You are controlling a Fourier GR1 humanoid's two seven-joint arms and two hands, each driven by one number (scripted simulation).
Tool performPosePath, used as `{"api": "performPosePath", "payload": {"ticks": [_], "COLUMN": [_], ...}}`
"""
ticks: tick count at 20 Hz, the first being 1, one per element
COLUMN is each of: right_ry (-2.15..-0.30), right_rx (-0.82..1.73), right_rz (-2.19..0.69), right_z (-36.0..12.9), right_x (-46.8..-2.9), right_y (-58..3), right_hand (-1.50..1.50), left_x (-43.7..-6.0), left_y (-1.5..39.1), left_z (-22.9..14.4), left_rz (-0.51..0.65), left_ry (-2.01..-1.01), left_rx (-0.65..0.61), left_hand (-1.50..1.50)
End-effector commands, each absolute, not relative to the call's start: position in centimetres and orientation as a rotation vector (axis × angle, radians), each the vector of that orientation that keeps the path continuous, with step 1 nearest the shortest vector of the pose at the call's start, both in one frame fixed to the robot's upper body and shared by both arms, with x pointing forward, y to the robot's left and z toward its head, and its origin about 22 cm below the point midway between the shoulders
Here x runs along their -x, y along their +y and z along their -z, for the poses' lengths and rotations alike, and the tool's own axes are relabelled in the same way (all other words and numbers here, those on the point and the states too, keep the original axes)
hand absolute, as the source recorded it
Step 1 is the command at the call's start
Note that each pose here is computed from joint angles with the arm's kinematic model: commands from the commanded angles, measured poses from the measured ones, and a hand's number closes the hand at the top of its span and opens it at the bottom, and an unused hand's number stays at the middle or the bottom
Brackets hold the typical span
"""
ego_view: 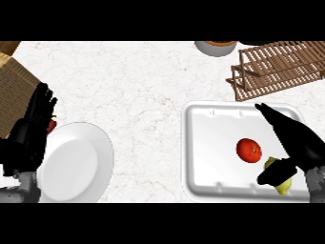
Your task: Pick the tomato from the tray and place it in the tiered shelf
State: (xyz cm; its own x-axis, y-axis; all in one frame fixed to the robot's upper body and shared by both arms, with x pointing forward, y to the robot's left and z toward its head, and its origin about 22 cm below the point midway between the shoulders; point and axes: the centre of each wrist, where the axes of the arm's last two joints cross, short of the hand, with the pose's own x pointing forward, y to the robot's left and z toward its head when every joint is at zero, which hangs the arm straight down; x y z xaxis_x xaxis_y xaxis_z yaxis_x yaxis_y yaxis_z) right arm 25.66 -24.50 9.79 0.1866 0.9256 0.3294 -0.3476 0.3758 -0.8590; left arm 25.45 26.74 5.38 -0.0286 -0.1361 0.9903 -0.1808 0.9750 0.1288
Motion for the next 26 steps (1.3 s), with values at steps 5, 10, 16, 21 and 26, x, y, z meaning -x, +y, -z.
{"api": "performPosePath", "payload": {"ticks": [5,10,16,21,26], "right_ry": [-0.987,-0.972,-0.998,-1.05,-1.04], "right_rx": [0.696,0.682,0.692,0.672,0.672], "right_rz": [-1.019,-1.035,-1.011,-0.992,-1.0], "right_z": [-6.9,-4.3,-1.2,-4.4,0.1], "right_x": [-26.4,-26.8,-23.5,-28.2,-26.2], "right_y": [-25.1,-26.0,-27.1,-25.3,-23.7], "right_hand": [-1.5,-1.5,-1.5,-1.5,-1.5], "left_x": [-24.5,-25.2,-25.7,-24.8,-24.2], "left_y": [25.4,27.2,26.8,25.3,27.7], "left_z": [-8.1,-6.6,-4.9,-5.0,-5.7], "left_rz": [-0.048,-0.042,-0.037,-0.048,-0.027], "left_ry": [-1.618,-1.587,-1.599,-1.605,-1.601], "left_rx": [-0.24,-0.25,-0.255,-0.249,-0.266], "left_hand": [0.0,0.0,0.0,0.0,0.0]}}
